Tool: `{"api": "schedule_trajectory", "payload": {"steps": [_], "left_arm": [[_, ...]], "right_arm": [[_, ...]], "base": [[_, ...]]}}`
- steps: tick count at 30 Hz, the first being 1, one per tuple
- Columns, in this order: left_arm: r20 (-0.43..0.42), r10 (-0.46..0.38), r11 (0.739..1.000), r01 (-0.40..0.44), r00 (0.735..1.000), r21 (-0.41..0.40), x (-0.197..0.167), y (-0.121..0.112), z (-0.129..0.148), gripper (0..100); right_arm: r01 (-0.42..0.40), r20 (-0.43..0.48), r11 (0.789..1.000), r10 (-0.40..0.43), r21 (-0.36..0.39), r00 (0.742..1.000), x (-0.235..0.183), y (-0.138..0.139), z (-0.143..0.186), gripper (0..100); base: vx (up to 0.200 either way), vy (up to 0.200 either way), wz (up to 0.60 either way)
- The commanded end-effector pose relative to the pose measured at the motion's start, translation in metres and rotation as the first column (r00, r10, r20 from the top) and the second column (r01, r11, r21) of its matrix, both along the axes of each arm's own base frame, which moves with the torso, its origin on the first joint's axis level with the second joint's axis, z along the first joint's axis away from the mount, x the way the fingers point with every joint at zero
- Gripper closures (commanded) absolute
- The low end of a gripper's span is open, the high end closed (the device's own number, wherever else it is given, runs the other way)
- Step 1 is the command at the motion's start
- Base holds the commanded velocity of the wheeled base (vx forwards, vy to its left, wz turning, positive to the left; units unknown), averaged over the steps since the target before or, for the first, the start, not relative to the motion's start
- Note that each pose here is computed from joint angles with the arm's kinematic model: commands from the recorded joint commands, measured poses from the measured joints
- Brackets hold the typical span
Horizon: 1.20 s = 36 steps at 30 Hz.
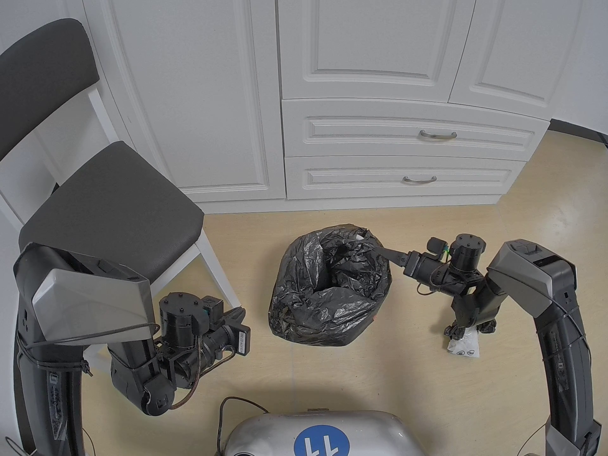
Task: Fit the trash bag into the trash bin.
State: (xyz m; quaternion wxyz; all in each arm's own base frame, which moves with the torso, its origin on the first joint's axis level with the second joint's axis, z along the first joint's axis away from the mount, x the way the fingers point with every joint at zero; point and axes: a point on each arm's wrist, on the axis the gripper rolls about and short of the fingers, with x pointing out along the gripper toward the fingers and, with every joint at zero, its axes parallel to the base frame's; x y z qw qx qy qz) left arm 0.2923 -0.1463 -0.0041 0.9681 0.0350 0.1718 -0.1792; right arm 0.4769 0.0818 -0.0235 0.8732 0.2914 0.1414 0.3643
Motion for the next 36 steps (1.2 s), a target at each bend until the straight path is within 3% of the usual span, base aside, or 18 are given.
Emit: {"api": "schedule_trajectory", "payload": {"steps": [1,13,14,36], "left_arm": [[0.0,0.0,1.0,0.0,1.0,0.0,0.0001,-0.0001,-0.0004,100],[0.009,-0.001,1.0,0.001,1.0,-0.005,-0.0001,-0.0005,-0.0009,100],[0.011,-0.001,1.0,0.001,1.0,-0.006,-0.0001,-0.0006,-0.0007,100],[0.019,-0.001,1.0,0.002,1.0,-0.009,-0.0016,0.0002,-0.0001,100]], "right_arm": [[0.033,-0.021,0.999,-0.033,0.028,0.999,0.0052,0.014,-0.0157,0],[0.035,0.011,0.997,-0.036,0.062,0.999,0.004,0.0167,-0.0179,0],[0.034,0.012,0.997,-0.034,0.063,0.999,0.0039,0.0174,-0.0177,100],[0.055,0.021,0.995,-0.057,0.077,0.998,0.0054,0.0077,-0.022,100]], "base": [[0.0,0.0,0.0],[0.0,0.0,0.0],[0.0,0.0,0.0],[0.0,0.0,0.0]]}}
